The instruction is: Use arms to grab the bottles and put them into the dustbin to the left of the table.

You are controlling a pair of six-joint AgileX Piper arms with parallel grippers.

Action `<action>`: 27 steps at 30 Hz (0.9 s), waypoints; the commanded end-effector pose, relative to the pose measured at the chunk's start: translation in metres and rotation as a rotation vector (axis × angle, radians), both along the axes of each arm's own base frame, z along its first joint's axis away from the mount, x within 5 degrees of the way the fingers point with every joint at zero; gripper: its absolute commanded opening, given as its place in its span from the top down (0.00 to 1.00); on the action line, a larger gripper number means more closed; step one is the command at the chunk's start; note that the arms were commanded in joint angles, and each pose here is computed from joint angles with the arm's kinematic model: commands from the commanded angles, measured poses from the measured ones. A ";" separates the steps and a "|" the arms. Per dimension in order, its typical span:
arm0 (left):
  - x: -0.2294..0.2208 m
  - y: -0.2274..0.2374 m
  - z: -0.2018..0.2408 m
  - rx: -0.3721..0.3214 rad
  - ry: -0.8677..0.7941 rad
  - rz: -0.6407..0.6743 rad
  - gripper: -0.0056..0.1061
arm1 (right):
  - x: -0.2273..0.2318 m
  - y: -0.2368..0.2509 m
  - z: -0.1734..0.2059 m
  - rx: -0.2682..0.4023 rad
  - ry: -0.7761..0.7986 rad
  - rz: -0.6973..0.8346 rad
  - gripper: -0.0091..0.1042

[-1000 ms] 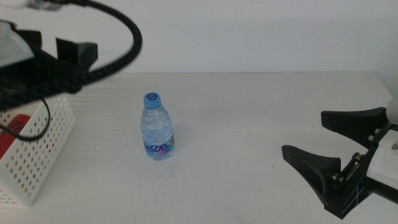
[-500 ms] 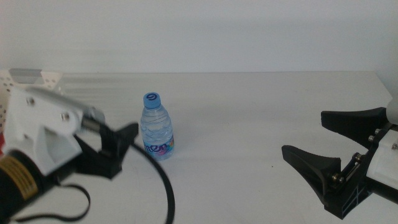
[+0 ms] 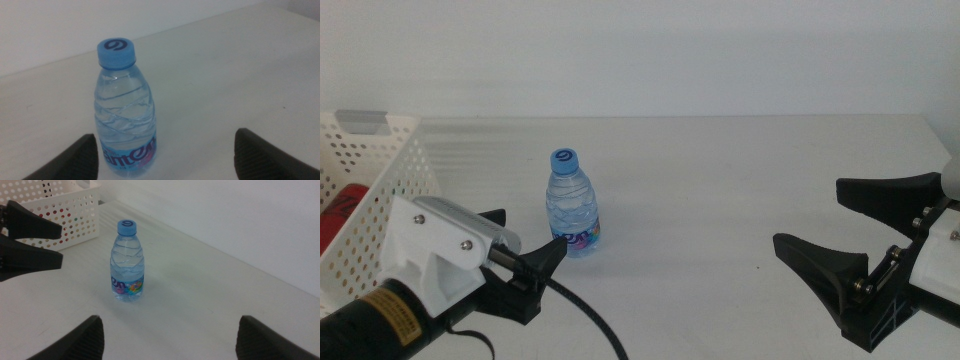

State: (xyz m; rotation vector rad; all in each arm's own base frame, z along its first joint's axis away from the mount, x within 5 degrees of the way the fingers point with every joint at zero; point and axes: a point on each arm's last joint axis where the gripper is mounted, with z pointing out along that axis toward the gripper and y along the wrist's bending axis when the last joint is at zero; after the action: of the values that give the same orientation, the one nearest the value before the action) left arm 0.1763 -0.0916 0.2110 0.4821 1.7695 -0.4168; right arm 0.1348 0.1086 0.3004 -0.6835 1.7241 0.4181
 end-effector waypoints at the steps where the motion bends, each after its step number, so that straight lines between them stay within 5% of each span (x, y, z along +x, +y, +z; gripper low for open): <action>1: 0.007 -0.004 0.014 -0.102 -0.100 0.007 0.17 | 0.000 0.002 0.017 0.060 -0.084 0.011 0.30; 27: 0.059 -0.018 -0.006 -0.104 -0.172 0.083 0.16 | 0.000 0.002 0.017 0.060 -0.084 0.011 0.30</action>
State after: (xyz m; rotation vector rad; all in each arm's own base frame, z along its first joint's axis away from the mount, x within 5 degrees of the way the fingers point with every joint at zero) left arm 0.2279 -0.1080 0.1851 0.4229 1.7325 -0.3674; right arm 0.1347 0.1086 0.3003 -0.6846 1.7251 0.4183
